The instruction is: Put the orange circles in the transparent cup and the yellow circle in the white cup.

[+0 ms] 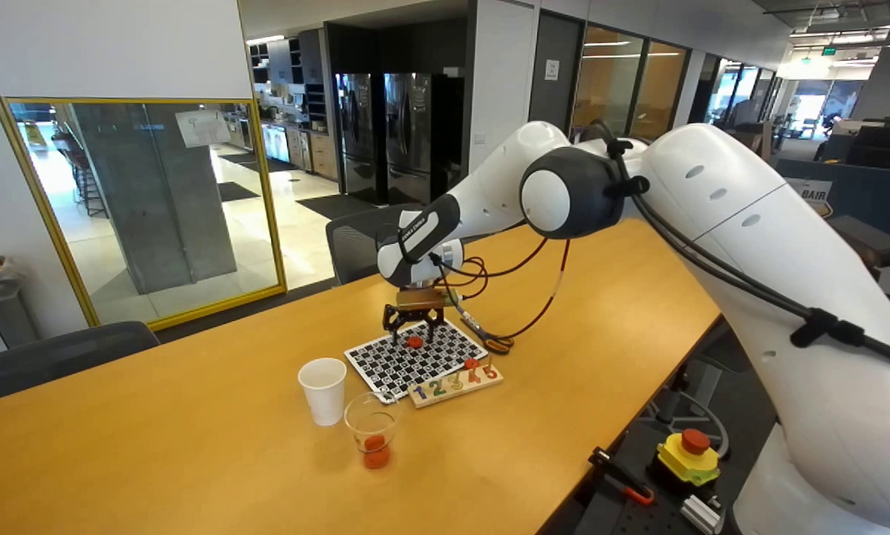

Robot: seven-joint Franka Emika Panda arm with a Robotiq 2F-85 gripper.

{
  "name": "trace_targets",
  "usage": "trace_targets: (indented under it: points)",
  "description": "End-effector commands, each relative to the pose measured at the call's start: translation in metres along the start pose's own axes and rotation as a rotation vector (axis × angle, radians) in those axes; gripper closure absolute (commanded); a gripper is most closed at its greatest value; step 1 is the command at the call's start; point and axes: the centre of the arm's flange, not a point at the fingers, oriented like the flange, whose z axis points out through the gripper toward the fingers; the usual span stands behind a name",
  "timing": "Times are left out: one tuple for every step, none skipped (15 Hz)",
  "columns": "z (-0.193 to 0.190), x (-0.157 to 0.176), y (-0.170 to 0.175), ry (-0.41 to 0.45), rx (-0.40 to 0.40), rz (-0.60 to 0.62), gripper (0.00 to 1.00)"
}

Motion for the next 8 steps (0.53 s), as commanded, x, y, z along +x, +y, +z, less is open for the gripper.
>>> trace_targets:
  points:
    - [-0.0015, 0.0152, -0.0030, -0.018, 0.034, -0.007, 0.00]
    - [-0.0013, 0.0154, -0.0024, -0.022, 0.034, -0.007, 0.00]
    - [-0.0015, 0.0154, -0.0020, -0.024, 0.035, -0.006, 0.00]
    - [-0.0014, 0.0155, -0.0019, -0.026, 0.035, -0.006, 0.00]
    - [-0.0017, 0.0152, -0.0018, -0.030, 0.036, -0.006, 0.00]
    - [-0.0022, 0.0148, -0.0018, -0.033, 0.036, -0.006, 0.00]
    - [-0.0021, 0.0140, -0.0020, -0.039, 0.036, -0.005, 0.00]
    - [-0.0021, 0.0135, -0.0021, -0.042, 0.036, -0.005, 0.00]
